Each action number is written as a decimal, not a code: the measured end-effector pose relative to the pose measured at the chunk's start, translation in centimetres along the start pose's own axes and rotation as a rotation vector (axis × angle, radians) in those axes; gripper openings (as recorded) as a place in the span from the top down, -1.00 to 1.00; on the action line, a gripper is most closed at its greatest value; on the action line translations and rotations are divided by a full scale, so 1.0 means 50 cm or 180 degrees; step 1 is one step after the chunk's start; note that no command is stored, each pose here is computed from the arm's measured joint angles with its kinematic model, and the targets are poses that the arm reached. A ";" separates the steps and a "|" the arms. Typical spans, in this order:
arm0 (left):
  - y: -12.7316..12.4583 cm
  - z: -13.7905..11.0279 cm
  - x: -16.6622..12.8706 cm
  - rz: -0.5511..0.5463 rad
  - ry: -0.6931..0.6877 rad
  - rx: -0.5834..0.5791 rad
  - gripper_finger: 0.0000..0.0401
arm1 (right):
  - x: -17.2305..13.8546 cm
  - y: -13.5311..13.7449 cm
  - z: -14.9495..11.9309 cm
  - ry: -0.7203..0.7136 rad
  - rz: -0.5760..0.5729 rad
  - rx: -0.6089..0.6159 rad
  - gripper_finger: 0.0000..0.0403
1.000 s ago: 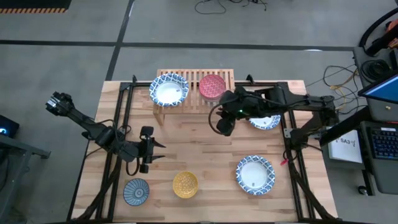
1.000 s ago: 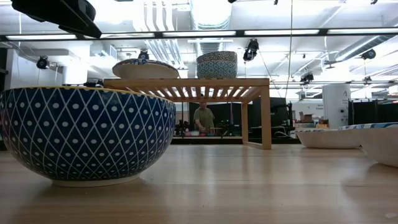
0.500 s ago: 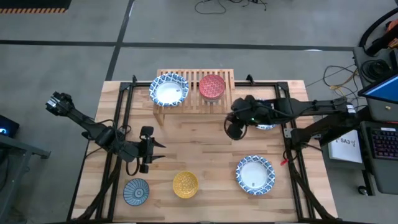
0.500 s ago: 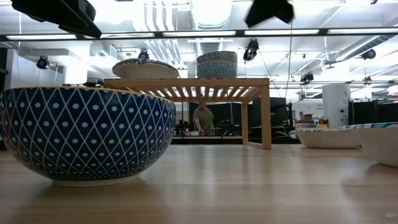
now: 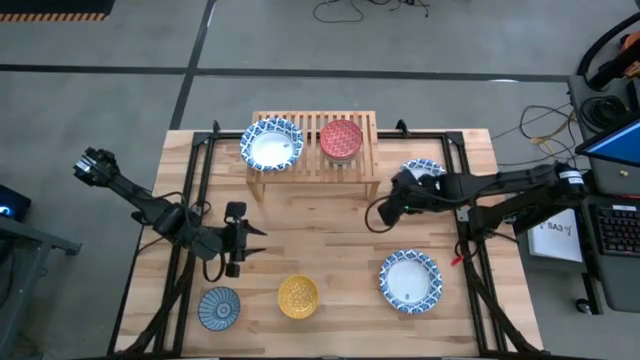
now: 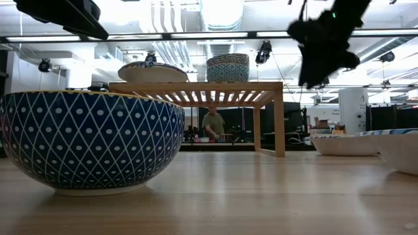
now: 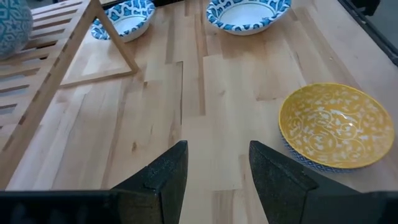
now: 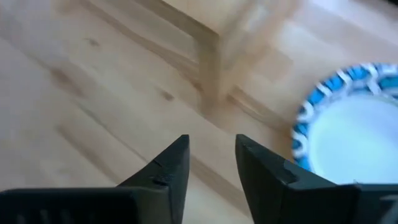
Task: Place and stack bowls onto a shelf
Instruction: Stack the white patterned bowl on top of the white patterned bowl on the shelf, then stack the blue patterned bowl on top of the red patterned bowl on the shelf
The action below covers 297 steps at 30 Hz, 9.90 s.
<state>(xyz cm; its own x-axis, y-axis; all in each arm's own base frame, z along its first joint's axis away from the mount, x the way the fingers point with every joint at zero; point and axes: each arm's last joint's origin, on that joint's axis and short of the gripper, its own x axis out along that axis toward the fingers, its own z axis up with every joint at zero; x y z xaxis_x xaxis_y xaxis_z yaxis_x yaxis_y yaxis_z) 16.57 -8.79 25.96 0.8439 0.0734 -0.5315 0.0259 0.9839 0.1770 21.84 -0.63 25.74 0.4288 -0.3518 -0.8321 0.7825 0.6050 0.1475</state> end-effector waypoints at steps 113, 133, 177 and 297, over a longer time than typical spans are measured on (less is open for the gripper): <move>0.018 0.014 -0.070 -0.0012 -0.0322 -0.0457 0.23 | -0.165 0.318 0.354 -0.1605 -0.1022 -0.3511 0.96; -0.009 -0.001 -0.173 -0.0188 -0.1119 -0.0563 0.23 | 0.032 0.439 0.364 -0.1757 -0.0351 -0.4675 0.96; -0.015 -0.006 -0.177 -0.0145 -0.1139 -0.0446 0.23 | 0.108 0.427 0.380 -0.1569 -0.0761 -0.3781 0.34; -0.106 -0.034 0.044 -0.0327 0.3560 -0.2393 0.49 | -0.014 0.131 -0.030 -0.2522 0.1938 -0.2681 0.95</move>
<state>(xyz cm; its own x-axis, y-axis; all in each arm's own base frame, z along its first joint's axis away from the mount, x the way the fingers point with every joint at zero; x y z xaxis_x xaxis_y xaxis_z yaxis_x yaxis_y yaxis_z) 17.37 -13.59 22.45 -0.0386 -0.2672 -0.9629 -0.5391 0.8169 -0.2051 25.99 4.67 26.51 0.9855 -0.0125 -0.1694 -0.0275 0.9724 -0.2319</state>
